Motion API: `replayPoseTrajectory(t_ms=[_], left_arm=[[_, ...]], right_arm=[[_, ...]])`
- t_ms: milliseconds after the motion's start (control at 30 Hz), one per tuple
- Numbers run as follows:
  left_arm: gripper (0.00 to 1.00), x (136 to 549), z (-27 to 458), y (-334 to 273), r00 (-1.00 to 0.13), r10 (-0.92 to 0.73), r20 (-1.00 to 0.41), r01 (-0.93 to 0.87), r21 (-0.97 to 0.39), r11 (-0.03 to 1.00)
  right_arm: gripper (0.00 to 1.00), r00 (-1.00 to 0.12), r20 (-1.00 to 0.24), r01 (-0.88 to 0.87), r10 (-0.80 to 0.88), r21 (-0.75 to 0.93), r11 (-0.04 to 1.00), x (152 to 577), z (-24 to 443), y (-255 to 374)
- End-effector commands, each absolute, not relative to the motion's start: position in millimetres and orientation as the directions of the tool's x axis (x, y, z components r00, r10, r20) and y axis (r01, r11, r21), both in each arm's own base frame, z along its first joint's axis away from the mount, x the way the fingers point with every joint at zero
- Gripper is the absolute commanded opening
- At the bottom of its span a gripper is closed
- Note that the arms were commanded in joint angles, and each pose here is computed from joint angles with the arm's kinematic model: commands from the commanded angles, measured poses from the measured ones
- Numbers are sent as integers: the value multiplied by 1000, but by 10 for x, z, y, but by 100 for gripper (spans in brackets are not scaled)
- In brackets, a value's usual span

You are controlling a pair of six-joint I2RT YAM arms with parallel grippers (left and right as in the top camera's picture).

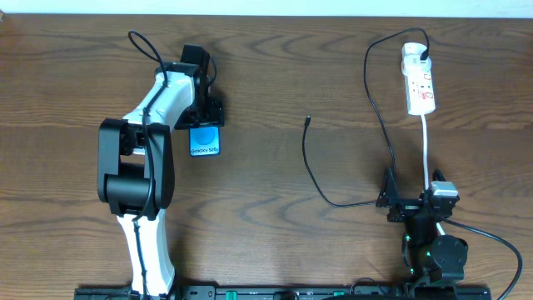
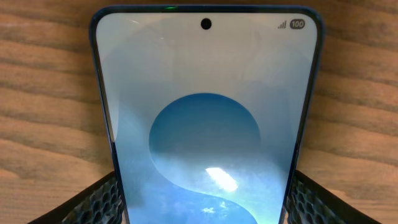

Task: Plug charger to phone and switch on socket
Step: 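Close the left gripper on the phone's top edge, then lift the phone and tilt it upright toward the center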

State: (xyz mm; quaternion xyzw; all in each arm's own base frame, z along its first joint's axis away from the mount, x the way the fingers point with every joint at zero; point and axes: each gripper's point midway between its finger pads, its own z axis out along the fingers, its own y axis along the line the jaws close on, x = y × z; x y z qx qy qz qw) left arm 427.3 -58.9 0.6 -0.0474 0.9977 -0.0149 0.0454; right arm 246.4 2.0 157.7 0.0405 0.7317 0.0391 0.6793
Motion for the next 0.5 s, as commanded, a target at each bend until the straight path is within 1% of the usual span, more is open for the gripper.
replayPoseTrajectory(t_ms=[0,267,467], left_arm=[[7,4357,271,-587,-969,-200,-142,-193,-61,979],[7,4363,661,-590,-903,-386,-189,-368,-123,922],[7,4231,829,-589,-843,-517,-152,-497,-148,855]], right_arm=[[99,-73,-991,4,116,116,993,2463,1569,30],[99,-73,-991,4,116,116,993,2463,1569,30],[99,-73,-991,4,116,116,993,2463,1569,30]])
